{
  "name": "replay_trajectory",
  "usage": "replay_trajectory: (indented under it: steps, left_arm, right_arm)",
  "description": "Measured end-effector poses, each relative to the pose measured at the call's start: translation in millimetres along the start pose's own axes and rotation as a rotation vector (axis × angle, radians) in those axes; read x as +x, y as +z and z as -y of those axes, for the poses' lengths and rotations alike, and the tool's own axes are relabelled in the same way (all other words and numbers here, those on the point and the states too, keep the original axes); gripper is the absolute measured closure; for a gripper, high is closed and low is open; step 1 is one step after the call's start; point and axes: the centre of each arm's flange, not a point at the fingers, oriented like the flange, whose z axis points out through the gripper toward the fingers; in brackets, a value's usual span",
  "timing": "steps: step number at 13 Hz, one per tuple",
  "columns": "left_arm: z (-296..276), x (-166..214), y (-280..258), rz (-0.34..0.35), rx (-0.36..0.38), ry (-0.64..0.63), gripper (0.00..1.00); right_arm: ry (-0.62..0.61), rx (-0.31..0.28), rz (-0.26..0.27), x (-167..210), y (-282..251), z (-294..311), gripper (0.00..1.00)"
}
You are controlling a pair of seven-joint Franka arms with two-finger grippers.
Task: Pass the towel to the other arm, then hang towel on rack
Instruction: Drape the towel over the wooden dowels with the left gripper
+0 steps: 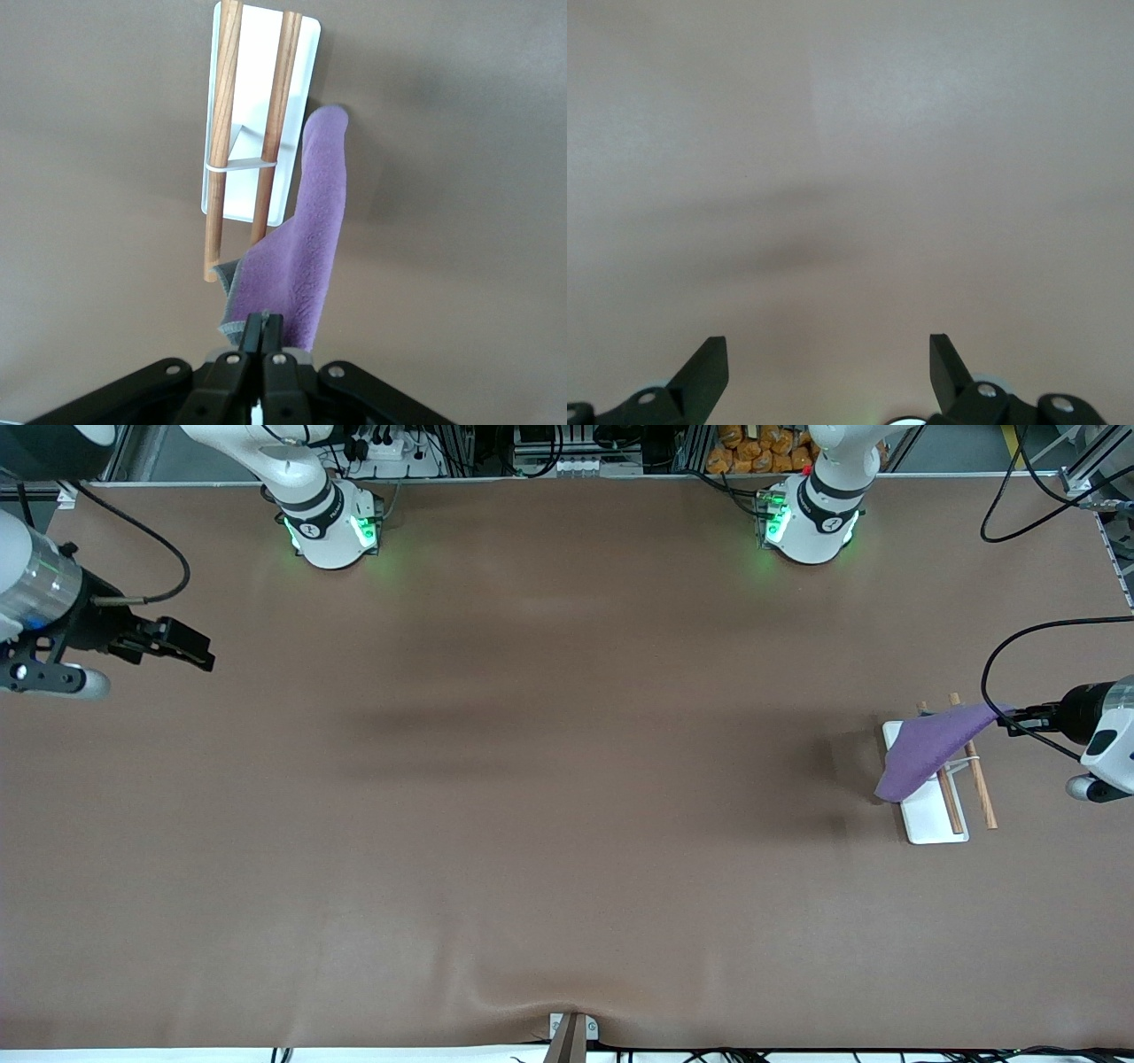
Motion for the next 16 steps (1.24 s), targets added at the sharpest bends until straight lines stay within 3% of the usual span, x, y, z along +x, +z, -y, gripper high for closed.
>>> replay_trajectory:
  steps: [10, 16]
  left_arm:
    - [36.8, 2.5, 4.0, 0.007, 0.004, 0.067, 0.98]
    - [43.2, 13.3, 11.7, -0.004, 0.014, 0.144, 0.98]
  right_arm:
    - [-0.067, 0.005, -0.056, 8.8, 4.1, -40.0, 0.00]
    - [-0.068, 0.005, -0.037, 13.8, 1.2, -39.3, 0.00]
